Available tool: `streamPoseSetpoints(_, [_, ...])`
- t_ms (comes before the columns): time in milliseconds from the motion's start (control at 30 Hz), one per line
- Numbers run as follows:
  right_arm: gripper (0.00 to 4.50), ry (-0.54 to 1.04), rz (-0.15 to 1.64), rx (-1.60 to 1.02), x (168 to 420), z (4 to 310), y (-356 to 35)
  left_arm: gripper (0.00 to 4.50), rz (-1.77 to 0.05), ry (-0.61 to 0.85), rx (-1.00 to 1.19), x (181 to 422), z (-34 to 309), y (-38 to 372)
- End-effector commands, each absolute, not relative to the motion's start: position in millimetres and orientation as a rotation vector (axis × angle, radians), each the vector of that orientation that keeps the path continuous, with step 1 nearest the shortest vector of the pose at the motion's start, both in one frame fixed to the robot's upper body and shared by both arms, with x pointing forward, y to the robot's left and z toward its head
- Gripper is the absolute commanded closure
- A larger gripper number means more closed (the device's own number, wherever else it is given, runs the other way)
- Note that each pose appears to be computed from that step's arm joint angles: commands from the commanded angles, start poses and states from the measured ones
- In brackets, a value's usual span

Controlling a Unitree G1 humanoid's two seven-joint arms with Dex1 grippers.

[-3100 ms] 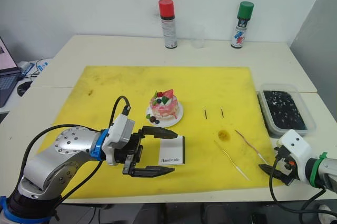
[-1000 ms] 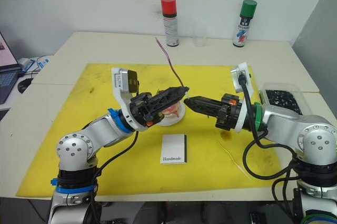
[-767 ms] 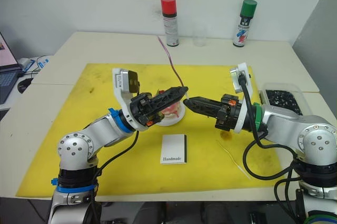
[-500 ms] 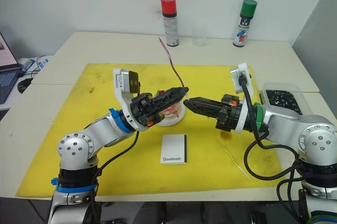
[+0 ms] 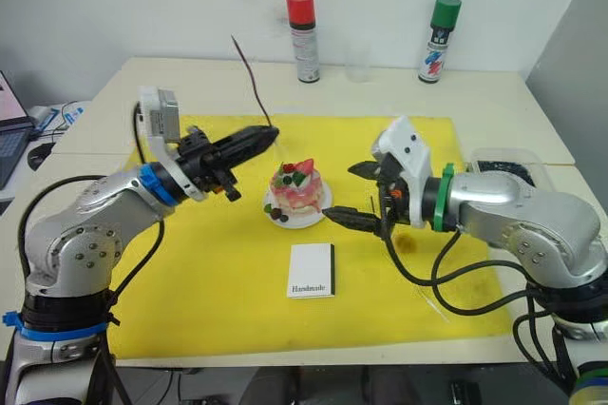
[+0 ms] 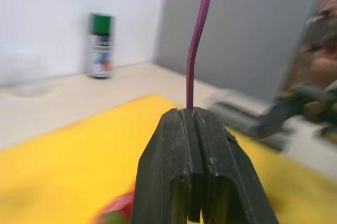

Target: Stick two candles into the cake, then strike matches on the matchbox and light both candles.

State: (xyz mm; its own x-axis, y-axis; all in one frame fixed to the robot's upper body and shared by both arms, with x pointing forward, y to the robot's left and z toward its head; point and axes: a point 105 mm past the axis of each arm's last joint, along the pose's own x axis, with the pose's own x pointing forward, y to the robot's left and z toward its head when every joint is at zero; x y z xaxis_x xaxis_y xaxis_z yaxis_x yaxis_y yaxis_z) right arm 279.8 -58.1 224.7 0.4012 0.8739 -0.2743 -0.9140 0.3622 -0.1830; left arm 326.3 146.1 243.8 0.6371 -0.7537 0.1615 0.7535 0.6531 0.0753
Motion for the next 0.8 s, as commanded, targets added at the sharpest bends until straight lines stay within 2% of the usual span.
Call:
streamPoseSetpoints(33, [0.04, 0.079, 1.184, -0.380, 280.4, 236.0, -45.9, 4.50, -0.844, -0.220, 0.091, 333.3, 236.3, 155.0])
streamPoseSetpoints(433, [0.04, 0.073, 1.180, -0.370, 284.7, 229.8, -27.3, 4.50, -0.849, -0.201, 0.063, 349.6, 211.6, 156.8])
streamPoseSetpoints(800, [0.04, 0.071, 1.186, -0.376, 282.8, 228.3, -25.0, 4.50, -0.844, -0.176, 0.027, 351.4, 205.0, 160.2])
